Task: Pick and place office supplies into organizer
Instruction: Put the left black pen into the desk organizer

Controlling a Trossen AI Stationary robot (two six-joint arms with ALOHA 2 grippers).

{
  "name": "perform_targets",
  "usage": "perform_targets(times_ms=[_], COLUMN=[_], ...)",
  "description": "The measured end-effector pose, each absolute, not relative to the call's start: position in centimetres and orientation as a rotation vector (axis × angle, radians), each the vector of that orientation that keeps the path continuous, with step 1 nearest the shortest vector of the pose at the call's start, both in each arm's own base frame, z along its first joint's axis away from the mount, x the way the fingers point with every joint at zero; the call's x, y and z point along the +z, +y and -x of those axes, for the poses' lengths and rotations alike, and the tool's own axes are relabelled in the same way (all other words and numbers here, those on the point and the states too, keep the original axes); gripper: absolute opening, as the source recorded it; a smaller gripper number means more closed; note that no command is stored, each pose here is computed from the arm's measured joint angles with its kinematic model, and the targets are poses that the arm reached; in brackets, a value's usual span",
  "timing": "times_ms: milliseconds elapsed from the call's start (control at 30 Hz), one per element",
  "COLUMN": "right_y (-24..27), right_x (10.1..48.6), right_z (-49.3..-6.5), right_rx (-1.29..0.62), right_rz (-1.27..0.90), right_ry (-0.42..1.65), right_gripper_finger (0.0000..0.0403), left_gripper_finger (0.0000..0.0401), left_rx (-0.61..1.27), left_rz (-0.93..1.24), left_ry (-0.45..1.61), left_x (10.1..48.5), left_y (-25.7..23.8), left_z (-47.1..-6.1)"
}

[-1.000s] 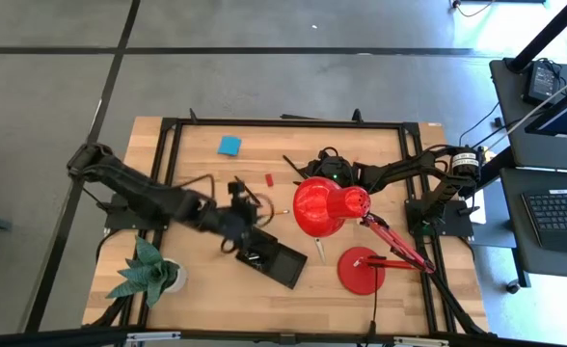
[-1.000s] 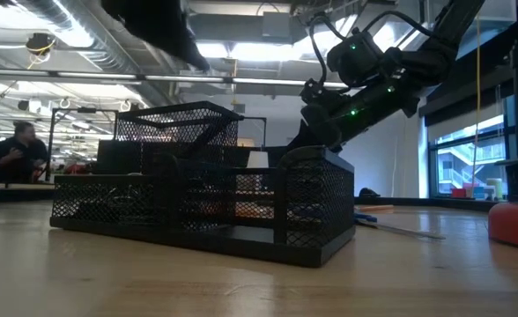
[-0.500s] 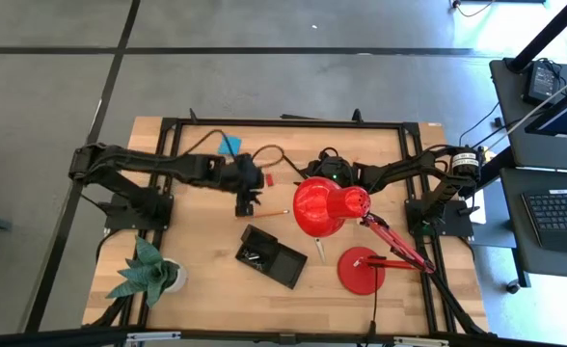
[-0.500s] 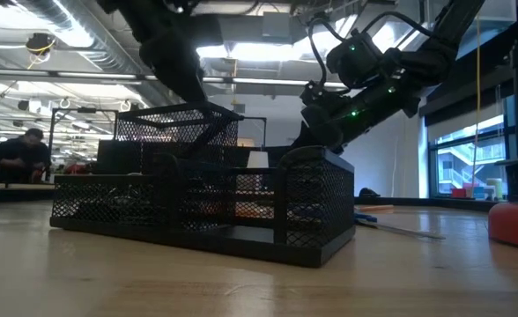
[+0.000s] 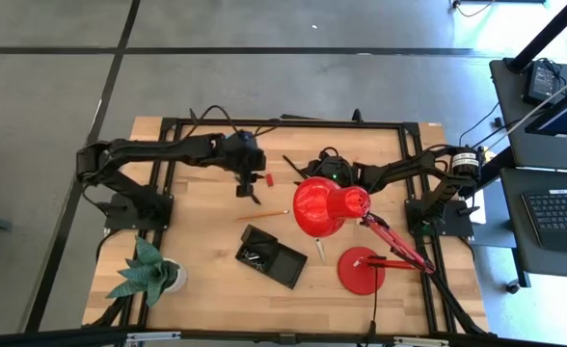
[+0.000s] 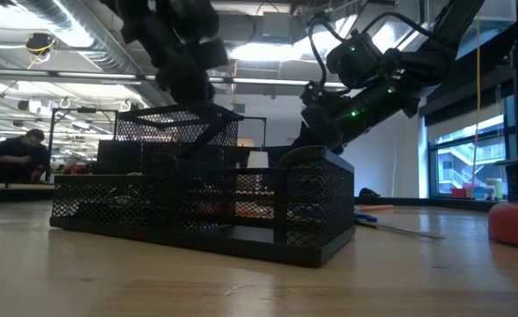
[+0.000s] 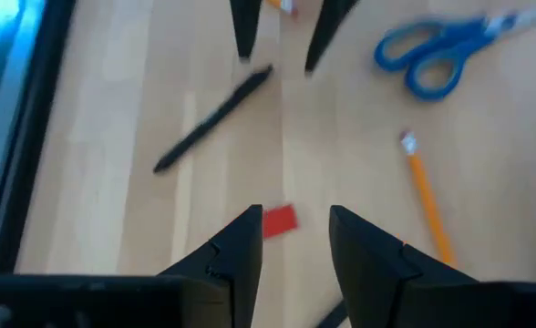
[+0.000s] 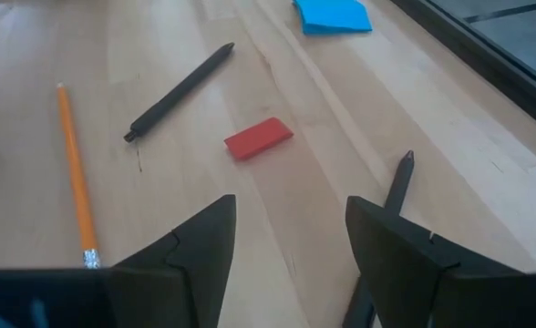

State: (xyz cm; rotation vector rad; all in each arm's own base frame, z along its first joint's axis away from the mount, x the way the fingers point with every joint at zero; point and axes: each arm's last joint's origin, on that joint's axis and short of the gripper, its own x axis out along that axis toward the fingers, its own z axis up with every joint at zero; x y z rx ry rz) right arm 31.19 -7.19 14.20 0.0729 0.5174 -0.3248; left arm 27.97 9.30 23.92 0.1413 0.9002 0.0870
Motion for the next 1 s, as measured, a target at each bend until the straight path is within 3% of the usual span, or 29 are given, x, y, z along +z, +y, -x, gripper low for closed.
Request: perform_targets(times_ms=[433, 533, 733, 1000], right_y=[-8.3, -8.5, -8.6, -8.5], right_x=[14.2, 14.2, 13.7, 13.1], right_z=[-30.9, -30.8, -30.5, -30.1], right_rx=[-0.361, -0.367, -0.371, -0.378], right_rz=[-0.085, -0.084, -0.093, -0.122], right_ry=[0.515, 0.519, 0.572, 0.642], right_gripper_finger=[0.0212, 0.0212, 0.0212, 0.0212], left_gripper_finger=[0.0135, 0.0135, 0.0134, 0.0134], left_rx=[0.053, -0.008, -0.082, -0.242], left_rz=[-0.094, -0.189, -0.201, -0.358], left_ry=[0.988, 1.047, 1.235, 1.254], left_x=[21.0, 20.5, 19.9, 19.8], left_y=[13.2, 13.5, 12.2, 8.3], left_z=[-30.3, -30.8, -30.5, -31.5])
